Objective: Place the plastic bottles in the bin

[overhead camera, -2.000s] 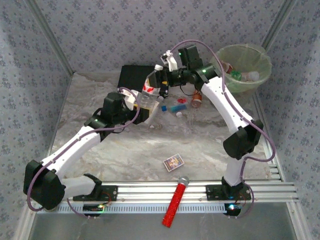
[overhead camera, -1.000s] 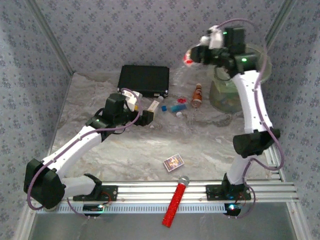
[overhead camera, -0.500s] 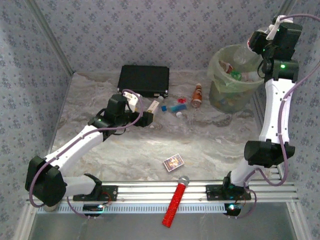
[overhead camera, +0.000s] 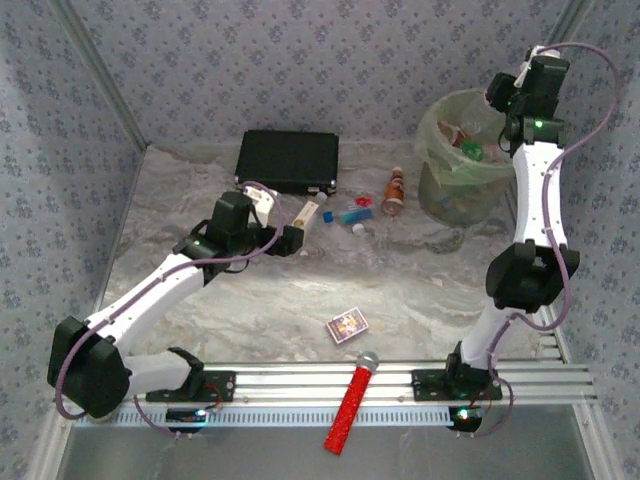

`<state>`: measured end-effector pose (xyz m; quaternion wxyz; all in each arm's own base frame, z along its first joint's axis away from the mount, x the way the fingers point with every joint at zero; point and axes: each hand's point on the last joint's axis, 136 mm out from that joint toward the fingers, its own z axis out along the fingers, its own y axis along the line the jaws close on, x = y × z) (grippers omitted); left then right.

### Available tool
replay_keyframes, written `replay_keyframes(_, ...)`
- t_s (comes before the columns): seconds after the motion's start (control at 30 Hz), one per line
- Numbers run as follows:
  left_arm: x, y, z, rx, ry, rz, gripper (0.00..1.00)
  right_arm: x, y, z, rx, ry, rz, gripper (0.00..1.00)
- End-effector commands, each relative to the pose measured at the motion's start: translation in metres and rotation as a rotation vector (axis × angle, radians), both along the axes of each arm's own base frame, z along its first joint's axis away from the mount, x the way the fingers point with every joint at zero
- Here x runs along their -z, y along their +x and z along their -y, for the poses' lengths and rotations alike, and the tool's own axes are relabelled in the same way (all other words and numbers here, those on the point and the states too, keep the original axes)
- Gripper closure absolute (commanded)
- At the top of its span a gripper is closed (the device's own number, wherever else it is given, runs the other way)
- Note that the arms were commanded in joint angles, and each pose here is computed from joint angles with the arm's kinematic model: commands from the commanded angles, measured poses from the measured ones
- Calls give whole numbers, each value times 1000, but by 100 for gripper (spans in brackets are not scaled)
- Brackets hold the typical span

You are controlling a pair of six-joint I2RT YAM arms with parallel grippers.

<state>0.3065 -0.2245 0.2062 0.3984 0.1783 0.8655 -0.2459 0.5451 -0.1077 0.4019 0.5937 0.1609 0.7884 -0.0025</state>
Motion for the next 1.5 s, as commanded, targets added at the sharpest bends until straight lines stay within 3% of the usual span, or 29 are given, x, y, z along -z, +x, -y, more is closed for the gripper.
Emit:
replay_keyframes(0.0,-4,-5,-5,-12,5,9,2,8,8,-6,-32,75,-7,52)
replay_keyframes(0.27,-3,-7,-7,-15,10,12,2,70,3,-16,-52,215,-184,51)
replay_keyframes(0.53,-3,-6,-8,-18,16,13,2,106,-17,-21,-33,328,-257,48)
replay_keyframes(0.7,-3,-6,-7,-15,18,13,2,92,-22,-26,-65,335,-250,34)
replay_keyframes(0.87,-1,-5,-6,-14,17,7,2,50,-31,-29,-82,280,-236,12)
replay_keyframes(0.97,1,-5,-5,-12,17,2,2,27,-39,-26,-60,228,-221,6)
replay_keyframes(1.13,4,-4,-5,-10,24,-3,2,6,-45,-14,-9,144,-187,10)
replay_keyframes(1.27,5,-4,-4,-8,26,-8,2,15,-27,-6,-3,149,-199,25)
replay_keyframes(1.47,6,-7,-7,-10,35,-11,2,25,8,7,-12,144,-177,35)
